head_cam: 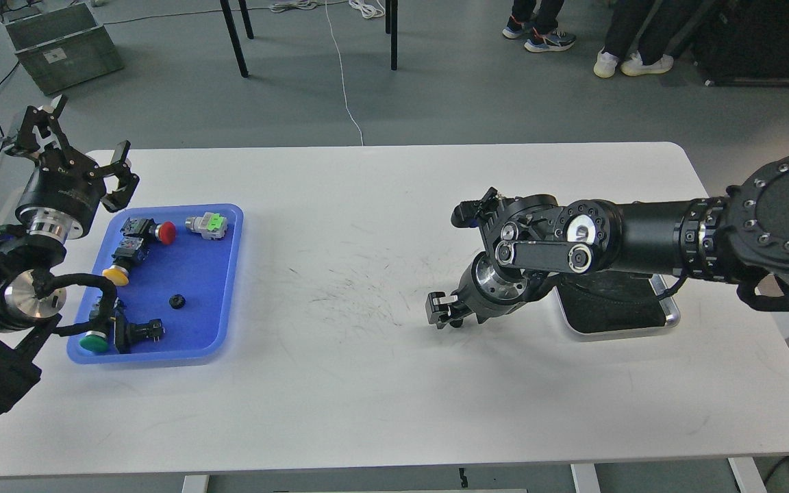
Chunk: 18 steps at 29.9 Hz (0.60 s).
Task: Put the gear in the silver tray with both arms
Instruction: 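Close the right gripper on the black gear, then lift the gear with the right gripper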
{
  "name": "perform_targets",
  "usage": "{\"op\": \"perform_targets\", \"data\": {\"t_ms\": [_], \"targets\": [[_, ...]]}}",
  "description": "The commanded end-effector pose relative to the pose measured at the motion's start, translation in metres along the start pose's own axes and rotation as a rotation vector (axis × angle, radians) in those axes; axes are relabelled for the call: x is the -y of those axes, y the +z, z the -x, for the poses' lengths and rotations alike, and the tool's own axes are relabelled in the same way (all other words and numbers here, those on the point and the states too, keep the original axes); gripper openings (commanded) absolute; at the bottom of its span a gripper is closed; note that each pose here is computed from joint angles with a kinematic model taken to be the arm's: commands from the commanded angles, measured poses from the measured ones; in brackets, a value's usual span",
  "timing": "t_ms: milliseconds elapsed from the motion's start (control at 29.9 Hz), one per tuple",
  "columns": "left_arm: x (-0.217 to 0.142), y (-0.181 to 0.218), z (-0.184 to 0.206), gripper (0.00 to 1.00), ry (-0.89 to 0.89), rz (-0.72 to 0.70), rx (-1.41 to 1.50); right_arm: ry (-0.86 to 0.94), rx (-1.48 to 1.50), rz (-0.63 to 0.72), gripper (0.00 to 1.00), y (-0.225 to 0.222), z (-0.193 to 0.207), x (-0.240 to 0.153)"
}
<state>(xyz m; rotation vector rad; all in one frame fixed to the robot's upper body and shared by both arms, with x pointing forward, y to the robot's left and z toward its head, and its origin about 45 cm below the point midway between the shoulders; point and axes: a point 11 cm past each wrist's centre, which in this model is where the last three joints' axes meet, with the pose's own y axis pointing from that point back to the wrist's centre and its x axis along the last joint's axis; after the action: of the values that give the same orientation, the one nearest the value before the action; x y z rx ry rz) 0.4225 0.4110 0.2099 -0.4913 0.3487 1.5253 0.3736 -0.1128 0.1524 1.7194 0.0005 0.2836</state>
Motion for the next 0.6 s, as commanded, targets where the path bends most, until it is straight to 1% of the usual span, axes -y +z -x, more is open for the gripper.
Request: {"op": "perform_targets", "data": {"t_ms": [0, 67, 234, 301, 468, 535, 568], "targets": [[0.000, 0.000, 0.000, 0.98, 0.002, 0.000, -0.002, 0.003, -0.017, 0.011, 0.53, 0.002, 0.000, 0.001], [0.000, 0.000, 0.000, 0.98, 0.002, 0.004, -0.001, 0.002, -0.017, 0.012, 0.48, 0.003, 0.001, 0.002], [0.000, 0.003, 0.000, 0.98, 0.002, 0.025, 0.001, 0.009, -0.037, 0.024, 0.25, 0.004, 0.000, 0.002], [-0.001, 0.003, -0.002, 0.98, 0.007, 0.023, 0.004, 0.009, -0.043, 0.028, 0.01, 0.005, 0.000, 0.002], [-0.004, 0.002, -0.006, 0.98, 0.018, 0.018, 0.011, 0.037, -0.026, 0.027, 0.01, 0.005, -0.010, -0.004], [-0.005, 0.001, -0.008, 0.98, 0.023, 0.015, 0.013, 0.067, -0.019, 0.024, 0.01, 0.003, -0.022, -0.012], [-0.005, 0.001, -0.008, 0.98, 0.024, 0.015, 0.012, 0.096, -0.023, 0.007, 0.01, -0.005, -0.032, -0.023]]}}
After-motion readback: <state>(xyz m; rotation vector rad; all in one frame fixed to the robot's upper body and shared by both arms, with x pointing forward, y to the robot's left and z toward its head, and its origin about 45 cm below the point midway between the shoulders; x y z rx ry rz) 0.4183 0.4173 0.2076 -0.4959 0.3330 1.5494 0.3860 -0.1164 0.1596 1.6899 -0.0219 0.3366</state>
